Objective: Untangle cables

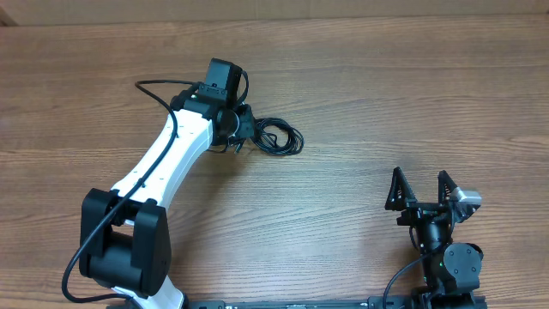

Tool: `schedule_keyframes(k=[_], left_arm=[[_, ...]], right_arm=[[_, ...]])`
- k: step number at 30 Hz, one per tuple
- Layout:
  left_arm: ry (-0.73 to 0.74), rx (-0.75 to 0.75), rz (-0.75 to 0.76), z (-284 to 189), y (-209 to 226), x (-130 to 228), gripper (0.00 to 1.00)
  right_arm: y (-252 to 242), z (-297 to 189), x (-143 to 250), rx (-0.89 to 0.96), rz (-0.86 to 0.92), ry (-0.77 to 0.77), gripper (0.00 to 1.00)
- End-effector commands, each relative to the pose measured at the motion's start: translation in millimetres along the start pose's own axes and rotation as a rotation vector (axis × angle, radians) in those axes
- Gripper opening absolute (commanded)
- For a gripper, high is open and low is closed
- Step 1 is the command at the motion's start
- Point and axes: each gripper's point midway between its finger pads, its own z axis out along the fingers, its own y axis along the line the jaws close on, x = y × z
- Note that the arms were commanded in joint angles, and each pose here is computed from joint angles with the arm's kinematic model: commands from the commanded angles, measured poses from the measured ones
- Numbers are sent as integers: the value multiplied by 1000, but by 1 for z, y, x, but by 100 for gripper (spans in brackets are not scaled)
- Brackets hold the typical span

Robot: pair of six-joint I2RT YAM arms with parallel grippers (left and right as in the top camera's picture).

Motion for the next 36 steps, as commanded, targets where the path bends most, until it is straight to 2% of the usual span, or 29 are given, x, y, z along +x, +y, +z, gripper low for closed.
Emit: schedule_keyframes(k=[1, 2, 4, 13, 21, 26, 33, 36], left_arm=[[33, -20, -12, 14, 6, 6, 12], [38, -23, -13, 16, 7, 7, 17], [46, -28, -13, 21, 8, 8, 21], [21, -15, -12, 31, 5, 0, 32], [34, -1, -19, 32, 2, 3, 32], [75, -33, -18, 31, 9, 13, 45], [22, -7, -48, 32, 5, -1, 45], [0, -12, -59, 35, 1, -4, 40]], right_arm=[[1, 0, 2, -6, -7, -1, 100], [1, 0, 2, -6, -8, -1, 100], [1, 0, 2, -6, -8, 0, 100], [1, 0, 2, -6, -7, -1, 100], [1, 0, 2, -6, -8, 0, 100], [1, 0, 2, -6, -8, 0, 100], [1, 0, 2, -6, -8, 0, 100], [1, 0, 2, -6, -8, 0, 100]])
